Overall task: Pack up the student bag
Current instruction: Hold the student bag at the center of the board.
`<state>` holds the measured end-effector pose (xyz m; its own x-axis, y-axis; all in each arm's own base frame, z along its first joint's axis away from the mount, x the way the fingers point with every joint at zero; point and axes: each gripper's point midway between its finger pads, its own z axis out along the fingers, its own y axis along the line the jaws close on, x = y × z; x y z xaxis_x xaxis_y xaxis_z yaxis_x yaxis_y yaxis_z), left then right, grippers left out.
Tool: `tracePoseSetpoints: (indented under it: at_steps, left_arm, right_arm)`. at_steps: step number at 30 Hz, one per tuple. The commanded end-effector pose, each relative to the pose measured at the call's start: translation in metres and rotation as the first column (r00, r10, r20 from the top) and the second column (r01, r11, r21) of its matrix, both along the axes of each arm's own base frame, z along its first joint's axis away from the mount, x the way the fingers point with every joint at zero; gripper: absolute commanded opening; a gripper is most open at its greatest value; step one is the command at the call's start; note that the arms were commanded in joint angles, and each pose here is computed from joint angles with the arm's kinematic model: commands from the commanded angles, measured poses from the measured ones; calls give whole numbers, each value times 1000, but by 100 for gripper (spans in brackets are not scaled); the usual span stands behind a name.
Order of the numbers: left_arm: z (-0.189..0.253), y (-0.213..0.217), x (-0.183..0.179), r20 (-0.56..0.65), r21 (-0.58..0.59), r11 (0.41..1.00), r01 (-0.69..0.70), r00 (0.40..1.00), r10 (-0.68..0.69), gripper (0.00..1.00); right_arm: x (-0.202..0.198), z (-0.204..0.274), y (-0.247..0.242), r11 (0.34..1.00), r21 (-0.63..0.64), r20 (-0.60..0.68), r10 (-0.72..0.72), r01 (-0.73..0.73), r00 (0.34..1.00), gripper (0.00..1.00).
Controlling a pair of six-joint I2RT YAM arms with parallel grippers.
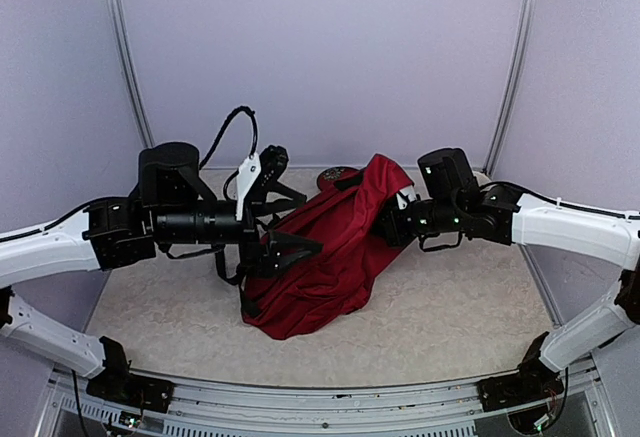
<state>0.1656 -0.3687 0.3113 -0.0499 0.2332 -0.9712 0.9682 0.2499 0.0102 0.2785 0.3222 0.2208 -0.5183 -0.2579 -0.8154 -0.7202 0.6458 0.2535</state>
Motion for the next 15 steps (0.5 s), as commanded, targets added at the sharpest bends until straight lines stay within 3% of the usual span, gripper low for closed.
tracePoseSetpoints:
  at_steps: [1, 7, 8, 10, 14, 15]
  left_arm:
    - [5, -22, 26, -38, 21, 997, -68, 997, 69, 99]
    - [-12, -55, 47, -46, 98, 990, -101, 993, 106, 96]
    - [-13, -57, 52, -38, 104, 987, -122, 991, 126, 91]
    - [-15, -57, 63, -21, 117, 979, -166, 985, 170, 70]
    - [0, -56, 61, -46, 41, 991, -127, 991, 129, 1]
    - [8, -52, 60, -58, -8, 992, -123, 991, 123, 0]
  right_arm:
    - [-6, 20, 24, 997, 45, 30, 60, -62, 998, 0]
    - [-9, 18, 30, 997, 32, 5, 74, -74, 997, 0]
    - [-10, 18, 30, 996, 33, 2, 78, -78, 997, 0]
    - [-12, 17, 31, 996, 32, -4, 85, -84, 996, 0]
    - [-17, 6, 30, 994, 30, -20, 106, -105, 994, 0]
    - [-19, 3, 30, 993, 33, -23, 111, -111, 994, 0]
